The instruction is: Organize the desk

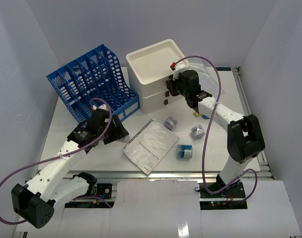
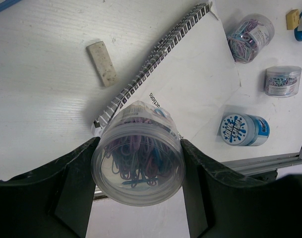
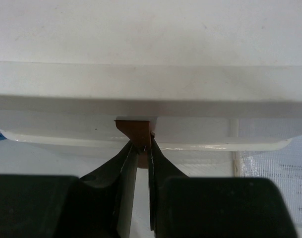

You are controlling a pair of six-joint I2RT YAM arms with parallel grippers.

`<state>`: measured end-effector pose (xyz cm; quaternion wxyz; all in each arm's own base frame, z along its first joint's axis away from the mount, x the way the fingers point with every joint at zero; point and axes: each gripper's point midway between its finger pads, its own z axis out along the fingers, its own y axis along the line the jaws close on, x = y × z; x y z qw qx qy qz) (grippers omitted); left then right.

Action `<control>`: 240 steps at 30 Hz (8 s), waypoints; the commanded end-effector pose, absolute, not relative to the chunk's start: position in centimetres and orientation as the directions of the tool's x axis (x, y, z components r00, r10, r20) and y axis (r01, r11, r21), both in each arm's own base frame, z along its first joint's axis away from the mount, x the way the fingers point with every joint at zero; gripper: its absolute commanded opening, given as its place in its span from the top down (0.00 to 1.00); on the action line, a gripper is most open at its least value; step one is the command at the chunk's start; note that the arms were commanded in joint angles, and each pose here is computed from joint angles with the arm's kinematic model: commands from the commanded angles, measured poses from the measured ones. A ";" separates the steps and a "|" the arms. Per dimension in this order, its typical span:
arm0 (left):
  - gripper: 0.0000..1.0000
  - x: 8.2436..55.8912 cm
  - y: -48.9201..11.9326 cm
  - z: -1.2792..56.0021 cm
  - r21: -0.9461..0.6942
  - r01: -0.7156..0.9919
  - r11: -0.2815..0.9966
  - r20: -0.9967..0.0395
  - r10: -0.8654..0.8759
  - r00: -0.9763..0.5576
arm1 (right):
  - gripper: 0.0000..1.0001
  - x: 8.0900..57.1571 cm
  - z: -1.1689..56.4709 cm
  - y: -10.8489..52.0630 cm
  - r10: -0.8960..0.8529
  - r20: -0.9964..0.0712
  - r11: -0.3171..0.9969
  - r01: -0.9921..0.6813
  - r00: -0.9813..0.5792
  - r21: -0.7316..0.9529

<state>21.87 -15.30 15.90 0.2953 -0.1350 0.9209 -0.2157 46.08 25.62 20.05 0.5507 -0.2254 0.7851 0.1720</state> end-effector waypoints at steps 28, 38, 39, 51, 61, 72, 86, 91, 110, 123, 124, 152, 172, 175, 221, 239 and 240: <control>1.00 35.9 -29.0 32.3 -0.648 0.293 0.703 -0.644 -0.299 -0.704 | 0.92 33.3 21.1 21.2 -0.183 -0.963 0.760 -0.650 -0.200 -0.009; 1.00 38.5 -34.1 32.6 -0.608 0.334 0.720 -0.672 -0.242 -0.700 | 0.92 31.8 21.2 20.7 -0.210 -0.961 0.737 -0.675 -0.179 -0.035; 1.00 38.5 -34.3 32.1 -0.598 0.329 0.730 -0.671 -0.232 -0.705 | 0.92 31.8 21.3 20.6 -0.210 -0.962 0.739 -0.673 -0.175 -0.039; 0.93 39.8 -30.6 30.5 -0.421 0.165 0.892 -0.703 -0.206 -0.681 | 0.89 32.5 22.0 20.6 -0.200 -0.965 0.751 -0.659 -0.168 -0.041; 0.56 39.7 -30.2 28.9 -0.371 0.152 0.916 -0.684 -0.159 -0.712 | 0.59 32.9 22.6 20.3 -0.196 -0.968 0.762 -0.645 -0.156 -0.051; 0.19 39.6 -29.9 30.9 -0.373 0.178 0.911 -0.714 -0.159 -0.682 | 0.10 31.0 23.2 21.3 -0.322 -0.946 0.612 -0.772 -0.045 -0.171; 0.10 35.6 -28.1 36.6 -0.357 0.379 0.854 -0.829 -0.103 -0.549 | 0.09 28.2 16.3 22.9 -0.495 -0.862 0.271 -0.923 0.111 -0.274; 0.04 29.1 -24.5 37.4 -0.372 0.502 0.781 -0.890 -0.147 -0.431 | 0.10 31.8 13.2 22.5 -0.519 -0.854 0.433 -0.869 -0.023 -0.239; 0.02 16.7 -14.2 29.2 -0.609 0.379 0.697 -0.787 -0.470 -0.399 | 0.07 34.7 8.3 23.1 -0.545 -0.826 0.535 -0.818 -0.144 -0.211; 0.02 16.0 -15.0 27.3 -0.680 0.365 0.636 -0.726 -0.512 -0.459 | 0.16 34.2 7.6 24.2 -0.526 -0.836 0.513 -0.842 -0.155 -0.167; 0.02 15.9 -15.0 27.3 -0.687 0.365 0.629 -0.720 -0.520 -0.459 | 0.19 34.2 7.6 24.2 -0.526 -0.836 0.513 -0.842 -0.156 -0.165; 0.02 15.6 -16.8 26.0 -0.736 0.396 0.550 -0.674 -0.533 -0.512 | 0.72 23.1 26.9 25.3 -0.333 -0.913 0.059 -0.962 0.234 -0.268; 0.02 15.0 -16.7 26.6 -0.738 0.415 0.533 -0.673 -0.531 -0.514 | 0.85 41.2 37.5 19.8 -0.220 -0.970 0.824 -0.513 0.103 -0.242; 0.02 15.0 -16.7 26.7 -0.736 0.415 0.535 -0.674 -0.531 -0.514 | 0.85 42.7 35.6 19.7 -0.250 -0.965 0.837 -0.485 0.073 -0.253; 0.02 15.4 -16.6 27.1 -0.706 0.431 0.562 -0.706 -0.513 -0.488 | 0.11 35.7 31.5 21.7 -0.374 -0.922 0.675 -0.711 -0.099 -0.197; 0.02 16.1 -18.4 25.1 -0.699 0.460 0.547 -0.711 -0.466 -0.526 | 0.06 27.8 11.7 9.0 -0.535 -0.576 0.783 -0.619 -0.618 -0.062; 0.02 16.0 -18.5 25.0 -0.702 0.461 0.543 -0.709 -0.464 -0.532 | 0.07 28.3 11.3 9.0 -0.530 -0.576 0.789 -0.610 -0.623 -0.066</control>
